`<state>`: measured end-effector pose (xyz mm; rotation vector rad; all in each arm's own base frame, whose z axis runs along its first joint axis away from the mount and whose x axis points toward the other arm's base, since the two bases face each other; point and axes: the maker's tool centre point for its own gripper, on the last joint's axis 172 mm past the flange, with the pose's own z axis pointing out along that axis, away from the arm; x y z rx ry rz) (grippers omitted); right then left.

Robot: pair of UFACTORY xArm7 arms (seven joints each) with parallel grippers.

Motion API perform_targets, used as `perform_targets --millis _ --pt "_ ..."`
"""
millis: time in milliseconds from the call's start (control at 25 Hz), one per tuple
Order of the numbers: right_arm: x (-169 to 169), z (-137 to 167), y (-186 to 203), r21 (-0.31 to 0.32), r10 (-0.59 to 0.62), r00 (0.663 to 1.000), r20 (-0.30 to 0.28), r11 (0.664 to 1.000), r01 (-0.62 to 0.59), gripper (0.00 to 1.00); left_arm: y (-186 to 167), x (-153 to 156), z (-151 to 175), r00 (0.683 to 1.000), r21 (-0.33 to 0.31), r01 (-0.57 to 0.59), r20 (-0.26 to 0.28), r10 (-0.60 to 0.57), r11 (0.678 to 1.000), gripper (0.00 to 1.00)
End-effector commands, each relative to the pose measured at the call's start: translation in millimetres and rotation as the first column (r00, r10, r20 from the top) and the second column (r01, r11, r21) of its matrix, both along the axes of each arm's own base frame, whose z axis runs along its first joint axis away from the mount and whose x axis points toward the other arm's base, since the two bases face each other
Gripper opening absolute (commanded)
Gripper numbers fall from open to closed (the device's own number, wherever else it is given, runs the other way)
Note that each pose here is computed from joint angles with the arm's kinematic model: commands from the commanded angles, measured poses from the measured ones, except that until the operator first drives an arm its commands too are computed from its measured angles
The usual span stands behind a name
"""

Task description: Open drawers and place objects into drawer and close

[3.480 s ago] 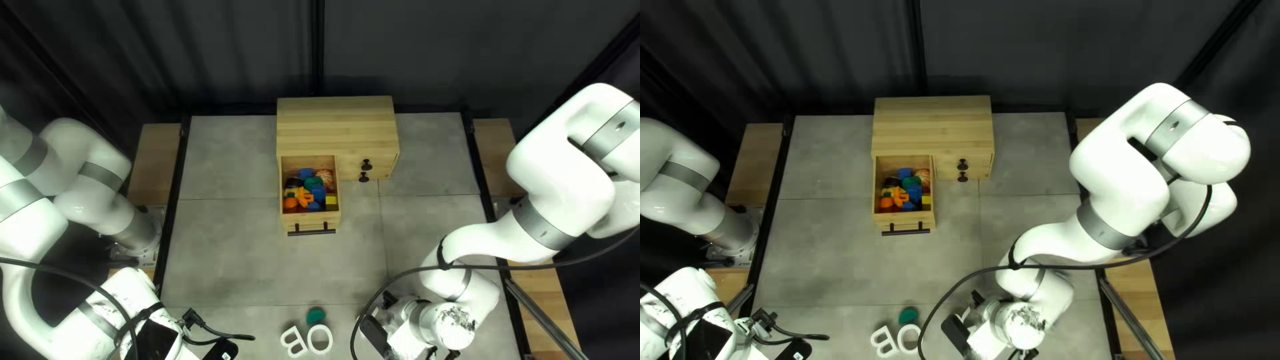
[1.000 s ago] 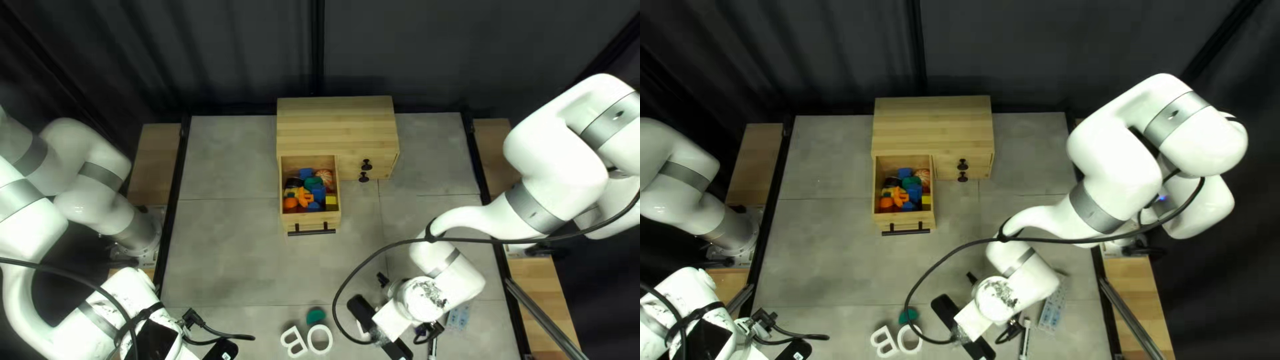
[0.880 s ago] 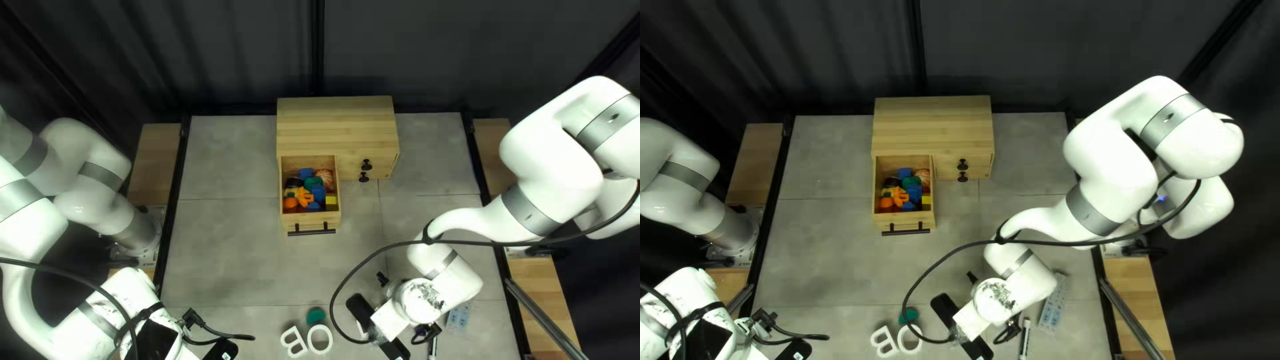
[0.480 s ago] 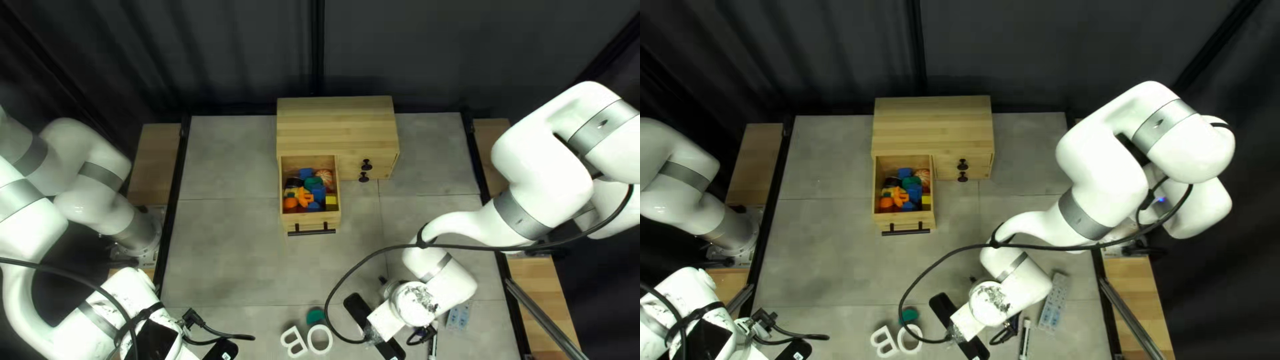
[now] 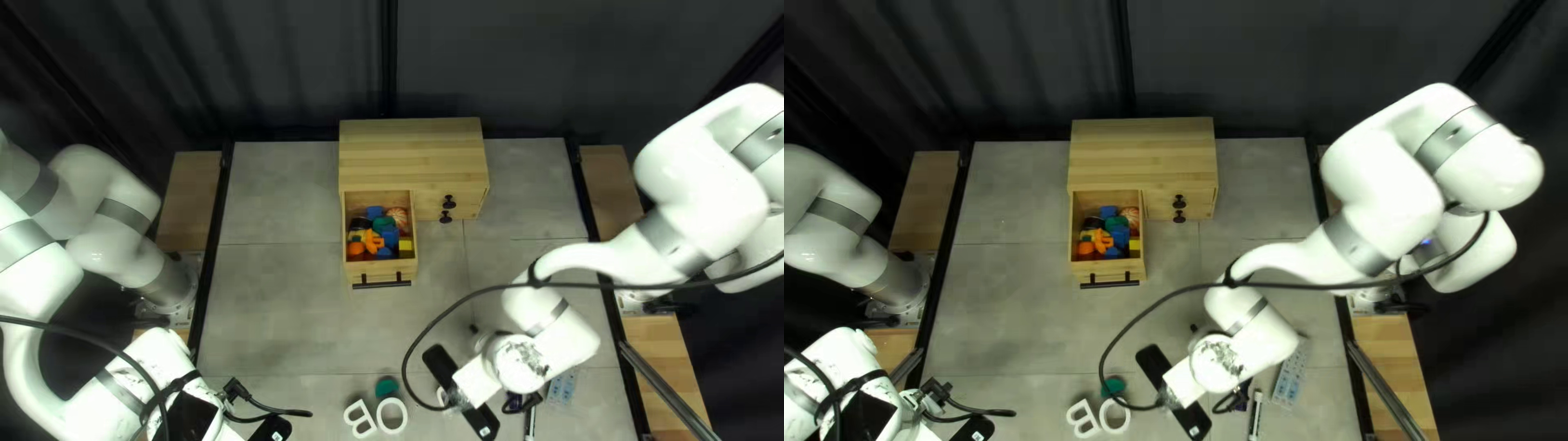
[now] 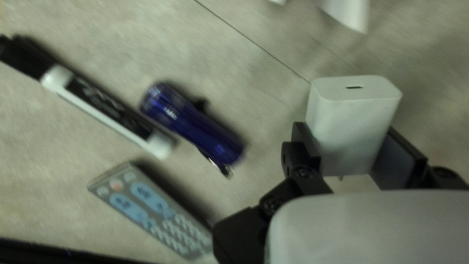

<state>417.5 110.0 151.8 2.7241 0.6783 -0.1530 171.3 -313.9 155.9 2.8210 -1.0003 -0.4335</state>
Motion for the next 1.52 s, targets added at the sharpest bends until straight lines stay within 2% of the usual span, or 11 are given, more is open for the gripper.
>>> perform_targets --millis 40,200,320,520,680,720,760,800,1080,1280,1520 --pt "33 52 -71 -0.094 -0.091 0.991 0.096 0.991 0.1 0.01 0 0 0 1.0 0.0 0.0 0.0 0.0 1.0 1.0" --pt "61 70 -111 -0.152 -0.132 0.975 0.179 0.975 0.16 0.01 0 0 0 1.0 0.0 0.0 0.0 0.0 1.0 1.0" --pt "85 70 -130 -0.167 -0.146 0.962 0.23 0.968 0.187 0.01 0 0 0 1.0 0.0 0.0 0.0 0.0 1.0 1.0" --pt "130 59 -150 -0.14 -0.161 0.938 0.307 0.967 0.212 0.02 0 0 0 1.0 0.0 0.0 0.0 0.0 1.0 1.0" --pt "162 52 -164 -0.128 -0.161 0.926 0.341 0.968 0.216 0.02 0 0 0 1.0 0.0 0.0 0.0 0.0 1.0 1.0" --pt "169 50 -168 -0.126 -0.163 0.924 0.346 0.968 0.218 0.19 0 0 0 1.0 0.0 0.0 0.0 0.0 1.0 1.0" --pt "171 49 -170 -0.125 -0.165 0.923 0.347 0.968 0.219 0.8 0 0 0 1.0 0.0 0.0 0.0 0.0 1.0 1.0" --pt "174 48 -171 -0.125 -0.17 0.923 0.345 0.966 0.225 1.0 0 0 0 1.0 0.0 0.0 0.0 0.0 1.0 1.0" --pt "162 54 -159 -0.126 -0.163 0.933 0.321 0.969 0.212 1.0 0 0 0 1.0 0.0 0.0 0.0 0.0 1.0 1.0" --pt "124 62 -137 -0.101 -0.155 0.952 0.266 0.977 0.187 1.0 0 0 0 1.0 0.0 0.0 0.0 0.0 1.0 1.0" --pt "49 80 -42 -0.042 -0.153 0.974 0.169 0.986 0.162 1.0 0 0 0 1.0 0.0 0.0 0.0 0.0 1.0 1.0"
